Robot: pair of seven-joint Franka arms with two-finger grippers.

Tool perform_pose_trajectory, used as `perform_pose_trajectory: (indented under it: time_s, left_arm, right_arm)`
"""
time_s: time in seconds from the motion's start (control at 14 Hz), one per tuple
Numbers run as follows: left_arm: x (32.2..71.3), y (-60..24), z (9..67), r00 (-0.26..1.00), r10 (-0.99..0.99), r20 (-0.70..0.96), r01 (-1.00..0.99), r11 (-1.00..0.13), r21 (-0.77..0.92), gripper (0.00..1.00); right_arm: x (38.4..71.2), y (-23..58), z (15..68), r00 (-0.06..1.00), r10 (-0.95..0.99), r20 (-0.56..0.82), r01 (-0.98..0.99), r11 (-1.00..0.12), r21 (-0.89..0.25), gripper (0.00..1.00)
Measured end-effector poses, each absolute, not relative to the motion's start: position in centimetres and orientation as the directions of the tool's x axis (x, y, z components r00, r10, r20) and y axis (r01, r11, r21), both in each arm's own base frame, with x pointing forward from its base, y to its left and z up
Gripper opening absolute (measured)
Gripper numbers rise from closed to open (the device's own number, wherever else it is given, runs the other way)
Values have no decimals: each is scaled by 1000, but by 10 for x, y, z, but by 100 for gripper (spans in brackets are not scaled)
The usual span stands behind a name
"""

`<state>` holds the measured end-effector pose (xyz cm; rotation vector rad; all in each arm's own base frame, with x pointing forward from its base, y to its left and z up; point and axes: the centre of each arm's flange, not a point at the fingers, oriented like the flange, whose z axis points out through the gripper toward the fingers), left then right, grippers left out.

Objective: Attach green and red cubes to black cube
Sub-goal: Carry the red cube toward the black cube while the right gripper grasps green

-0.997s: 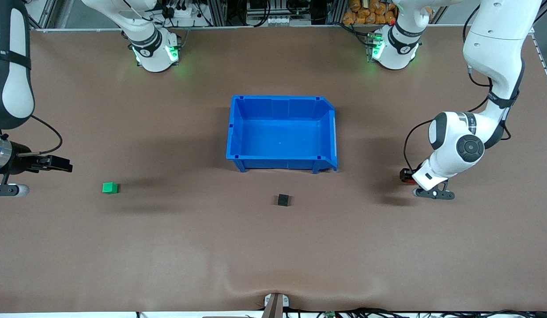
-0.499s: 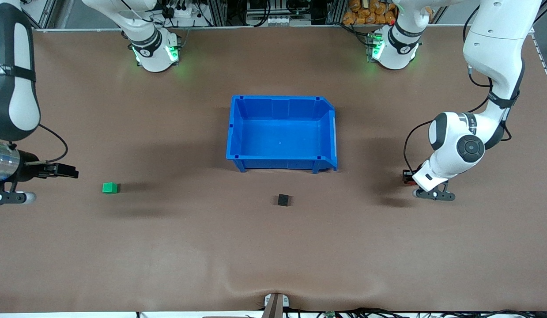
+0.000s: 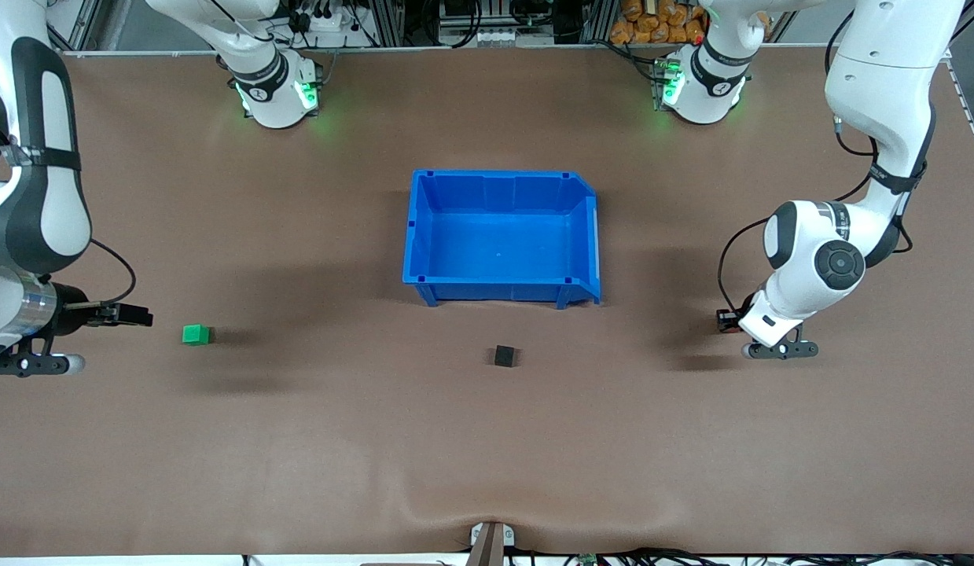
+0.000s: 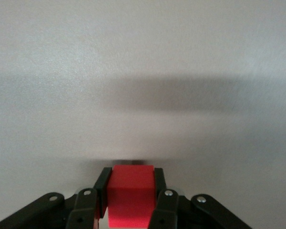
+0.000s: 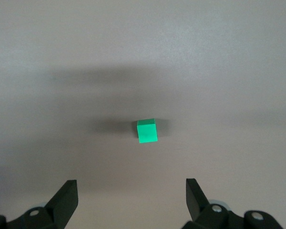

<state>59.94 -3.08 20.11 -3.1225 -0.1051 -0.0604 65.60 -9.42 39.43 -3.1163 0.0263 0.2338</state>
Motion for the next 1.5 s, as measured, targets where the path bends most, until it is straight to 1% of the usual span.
perform_pose_trajectory:
  time_s: [0.21, 0.43, 0.71, 1.07, 1.5]
  left_arm:
    - [609, -44, 218, 978, 195, 68, 195, -981, 7, 40]
    - [624, -59, 246, 953, 296, 63, 296, -955, 18, 40]
    - [641, -80, 277, 880, 472, 59, 471, -882, 35, 40]
    - [651, -138, 289, 690, 722, 51, 718, -691, 79, 40]
    - [665, -225, 284, 370, 929, -4, 923, -367, 116, 40]
  right_arm:
    - [660, -97, 376, 988, -19, -155, -22, -1000, -15, 100]
    - [664, -99, 353, 985, -23, -168, -26, -1000, -14, 100]
    - [664, -99, 336, 982, -24, -189, -28, -999, -19, 100]
    - [666, -96, 311, 978, -34, -208, -44, -998, -47, 100]
    - [666, -97, 279, 973, -40, -228, -53, -997, -50, 100]
